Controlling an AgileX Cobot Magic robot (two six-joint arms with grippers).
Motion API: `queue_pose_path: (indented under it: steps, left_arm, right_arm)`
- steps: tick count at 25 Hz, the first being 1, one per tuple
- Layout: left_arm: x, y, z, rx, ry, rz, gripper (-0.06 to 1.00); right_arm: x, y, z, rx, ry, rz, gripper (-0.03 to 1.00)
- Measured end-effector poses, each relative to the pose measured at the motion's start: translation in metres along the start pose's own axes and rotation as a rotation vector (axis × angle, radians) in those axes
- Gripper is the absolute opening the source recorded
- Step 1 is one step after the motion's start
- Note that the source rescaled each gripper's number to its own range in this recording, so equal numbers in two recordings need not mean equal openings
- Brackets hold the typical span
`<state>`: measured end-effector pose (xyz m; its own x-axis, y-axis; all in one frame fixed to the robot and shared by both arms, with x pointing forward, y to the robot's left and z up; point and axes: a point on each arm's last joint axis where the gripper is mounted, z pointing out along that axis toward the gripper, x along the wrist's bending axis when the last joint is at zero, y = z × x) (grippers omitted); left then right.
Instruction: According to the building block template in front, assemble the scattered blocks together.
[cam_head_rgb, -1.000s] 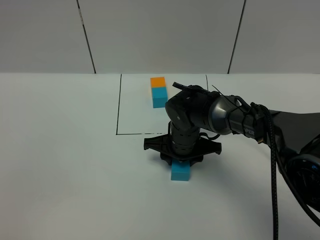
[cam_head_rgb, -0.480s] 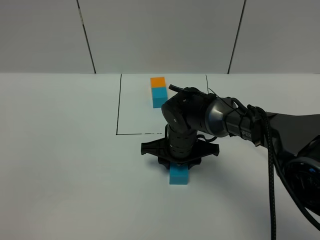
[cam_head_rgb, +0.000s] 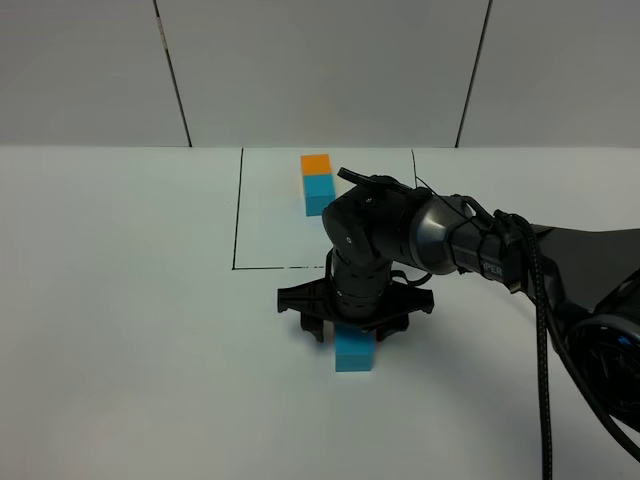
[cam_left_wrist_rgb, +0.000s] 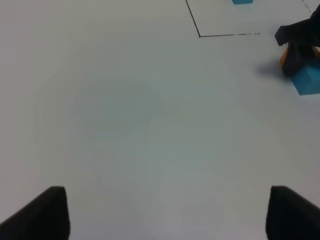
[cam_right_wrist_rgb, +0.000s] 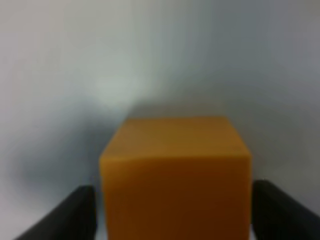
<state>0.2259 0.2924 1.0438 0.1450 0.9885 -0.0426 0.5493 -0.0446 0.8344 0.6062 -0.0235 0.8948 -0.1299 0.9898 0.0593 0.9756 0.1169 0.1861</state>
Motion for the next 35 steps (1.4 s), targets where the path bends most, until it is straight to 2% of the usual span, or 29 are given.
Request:
queue_pose_path:
  steps: [1, 3, 4, 5, 11, 15, 17, 19, 23, 25, 28, 30, 35]
  left_arm:
    - [0.000, 0.000, 0.000, 0.000, 0.000, 0.000, 0.67]
    - [0.000, 0.000, 0.000, 0.000, 0.000, 0.000, 0.67]
    - [0.000, 0.000, 0.000, 0.000, 0.000, 0.000, 0.67]
    - [0.000, 0.000, 0.000, 0.000, 0.000, 0.000, 0.67]
    - [0.000, 0.000, 0.000, 0.000, 0.000, 0.000, 0.67]
    - [0.000, 0.000, 0.000, 0.000, 0.000, 0.000, 0.67]
    - [0.000, 0.000, 0.000, 0.000, 0.000, 0.000, 0.67]
    - [0.000, 0.000, 0.000, 0.000, 0.000, 0.000, 0.67]
    - [0.000, 0.000, 0.000, 0.000, 0.000, 0.000, 0.67]
    - [0.000, 0.000, 0.000, 0.000, 0.000, 0.000, 0.67]
    - [0.000, 0.000, 0.000, 0.000, 0.000, 0.000, 0.67]
    - [0.000, 0.000, 0.000, 0.000, 0.000, 0.000, 0.67]
    - [0.000, 0.000, 0.000, 0.000, 0.000, 0.000, 0.67]
  right_arm:
    - [0.000, 0.000, 0.000, -0.003, 0.004, 0.002, 0.62]
    - [0.001, 0.001, -0.002, -0.014, 0.012, 0.007, 0.88]
    - [0.001, 0.002, -0.005, -0.022, 0.017, 0.019, 0.96]
    - [0.002, 0.003, -0.009, -0.031, 0.023, 0.031, 0.99]
    - [0.003, 0.008, -0.049, -0.104, 0.068, 0.051, 1.00]
    - [-0.007, 0.016, -0.094, -0.208, 0.090, 0.054, 0.99]
    - [-0.026, 0.025, -0.119, -0.264, 0.098, 0.099, 0.99]
    - [-0.057, 0.035, -0.141, -0.314, 0.087, 0.163, 0.99]
    - [-0.135, 0.038, -0.163, -0.366, -0.022, 0.278, 0.99]
    - [-0.172, 0.025, -0.166, -0.372, -0.106, 0.306, 0.99]
    - [-0.209, -0.009, -0.184, -0.413, -0.189, 0.319, 0.98]
    - [-0.219, -0.035, -0.201, -0.459, -0.194, 0.329, 0.97]
    - [-0.223, -0.106, -0.237, -0.557, -0.171, 0.321, 0.97]
